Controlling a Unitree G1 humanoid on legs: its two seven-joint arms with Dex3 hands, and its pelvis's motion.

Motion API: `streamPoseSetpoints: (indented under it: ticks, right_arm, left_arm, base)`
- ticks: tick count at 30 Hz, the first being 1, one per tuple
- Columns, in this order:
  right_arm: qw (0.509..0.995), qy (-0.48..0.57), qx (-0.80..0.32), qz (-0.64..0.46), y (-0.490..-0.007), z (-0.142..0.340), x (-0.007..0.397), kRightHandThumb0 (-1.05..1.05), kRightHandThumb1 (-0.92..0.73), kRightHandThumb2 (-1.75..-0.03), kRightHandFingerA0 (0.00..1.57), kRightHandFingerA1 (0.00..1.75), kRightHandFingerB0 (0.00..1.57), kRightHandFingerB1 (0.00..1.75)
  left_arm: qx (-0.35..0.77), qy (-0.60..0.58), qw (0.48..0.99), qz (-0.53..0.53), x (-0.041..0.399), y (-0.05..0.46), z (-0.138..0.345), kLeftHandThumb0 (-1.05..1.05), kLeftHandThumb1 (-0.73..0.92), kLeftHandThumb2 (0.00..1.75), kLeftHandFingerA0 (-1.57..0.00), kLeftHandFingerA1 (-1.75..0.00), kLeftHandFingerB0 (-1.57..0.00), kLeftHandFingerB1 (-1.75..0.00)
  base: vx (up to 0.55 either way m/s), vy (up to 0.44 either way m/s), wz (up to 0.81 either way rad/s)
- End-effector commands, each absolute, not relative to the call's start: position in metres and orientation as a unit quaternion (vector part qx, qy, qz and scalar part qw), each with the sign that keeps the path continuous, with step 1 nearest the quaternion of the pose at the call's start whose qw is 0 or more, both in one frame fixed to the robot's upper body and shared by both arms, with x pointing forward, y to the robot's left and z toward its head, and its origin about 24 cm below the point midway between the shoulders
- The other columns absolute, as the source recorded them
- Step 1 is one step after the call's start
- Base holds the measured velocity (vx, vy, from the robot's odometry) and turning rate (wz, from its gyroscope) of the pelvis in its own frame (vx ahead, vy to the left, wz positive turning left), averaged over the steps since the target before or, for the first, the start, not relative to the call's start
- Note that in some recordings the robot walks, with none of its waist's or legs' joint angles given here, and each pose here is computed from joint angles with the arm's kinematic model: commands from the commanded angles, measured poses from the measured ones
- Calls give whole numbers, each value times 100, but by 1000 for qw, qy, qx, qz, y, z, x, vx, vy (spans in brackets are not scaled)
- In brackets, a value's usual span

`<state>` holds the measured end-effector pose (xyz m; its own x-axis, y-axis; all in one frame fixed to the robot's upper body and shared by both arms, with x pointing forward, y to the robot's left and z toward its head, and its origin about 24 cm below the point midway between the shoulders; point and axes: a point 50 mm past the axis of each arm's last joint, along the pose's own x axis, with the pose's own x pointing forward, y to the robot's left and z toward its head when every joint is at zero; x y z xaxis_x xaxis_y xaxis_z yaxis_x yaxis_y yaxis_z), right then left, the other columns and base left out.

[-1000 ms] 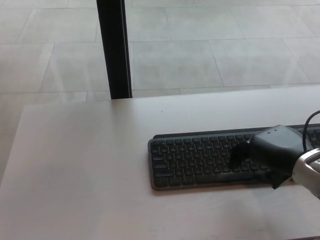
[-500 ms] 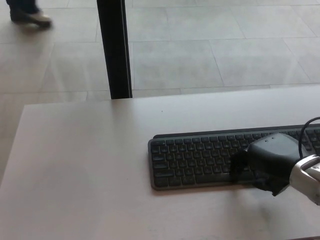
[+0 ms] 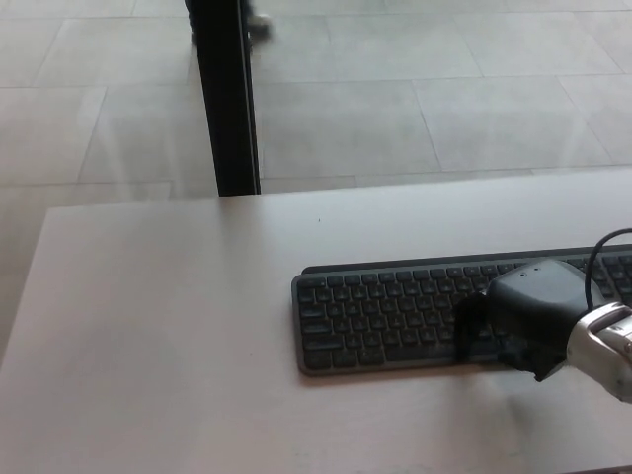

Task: The robot uses its right fingers to click on the space key of the black keyboard placed on the center of the white desk.

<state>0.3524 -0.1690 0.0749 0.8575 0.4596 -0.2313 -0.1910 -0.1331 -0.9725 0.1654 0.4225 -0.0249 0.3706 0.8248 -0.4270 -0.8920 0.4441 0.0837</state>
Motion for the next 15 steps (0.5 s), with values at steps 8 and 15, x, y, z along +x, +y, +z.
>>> streamPoseSetpoints:
  ticks: [8,15]
  right_arm:
    - [630,-59,-724,275,-171,50,344,-18,-54,-74,83,154,72,54]
    - [624,-68,-724,286,-169,45,340,-21,-56,-73,85,145,72,55]
  left_arm:
    - [-77,199,821,529,165,429,-19,-51,52,56,-86,-69,-79,-60]
    - [-79,196,820,532,166,429,-17,-52,52,55,-88,-70,-81,-60]
  base:
    - [0,0,0]
    - [0,0,0]
